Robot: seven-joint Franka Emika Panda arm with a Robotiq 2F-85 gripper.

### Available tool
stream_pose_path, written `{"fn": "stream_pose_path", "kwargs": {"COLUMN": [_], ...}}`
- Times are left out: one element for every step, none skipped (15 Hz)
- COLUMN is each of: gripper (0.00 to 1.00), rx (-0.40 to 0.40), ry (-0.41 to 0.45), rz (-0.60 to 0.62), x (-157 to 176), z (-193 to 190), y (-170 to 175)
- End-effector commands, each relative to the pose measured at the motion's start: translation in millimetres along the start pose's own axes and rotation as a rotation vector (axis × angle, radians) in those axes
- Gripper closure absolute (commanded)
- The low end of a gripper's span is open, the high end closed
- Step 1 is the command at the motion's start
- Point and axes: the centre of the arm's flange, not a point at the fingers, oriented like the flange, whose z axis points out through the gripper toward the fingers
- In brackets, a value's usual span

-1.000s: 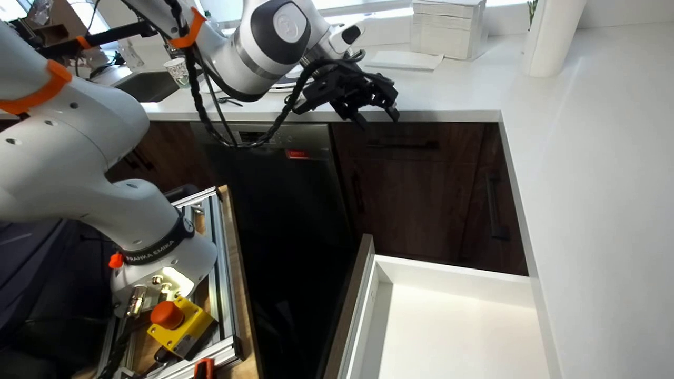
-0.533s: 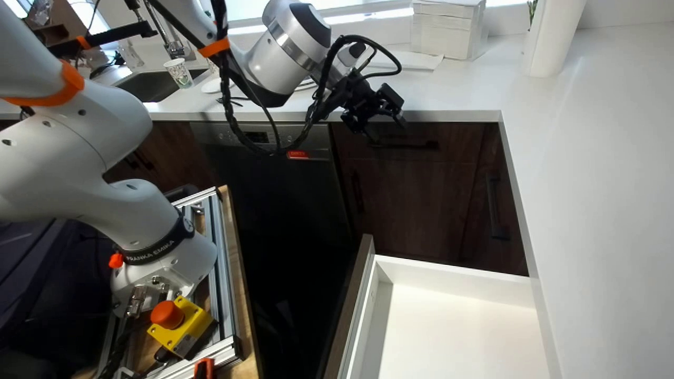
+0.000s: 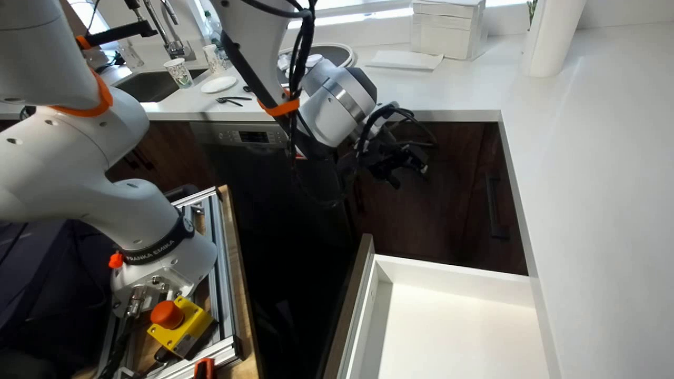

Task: Open the top cabinet drawer

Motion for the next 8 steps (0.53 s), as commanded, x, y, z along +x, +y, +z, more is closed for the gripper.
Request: {"fn": "stream_pose_path", "kwargs": {"gripper": [0.00,0.00,0.00,0.00,0.00,0.00,0.00,0.00], "rx": [0.007,0.010,0.009,0.006,0.004,0.003,0.011,0.010], "ry": [-0.004,-0.002,0.003,0.007,0.009,0.010,0.011,0.000], "rz": [-0.002,-0.003,-0.005,-0.006,-0.007,-0.007,-0.008,-0.010], "x": [0,3,5,8,9,10,10,10], "z": [7,9,8,7,6,6,13,22], "y": [-3,-4,-4,-4,-4,-4,-1,5]}}
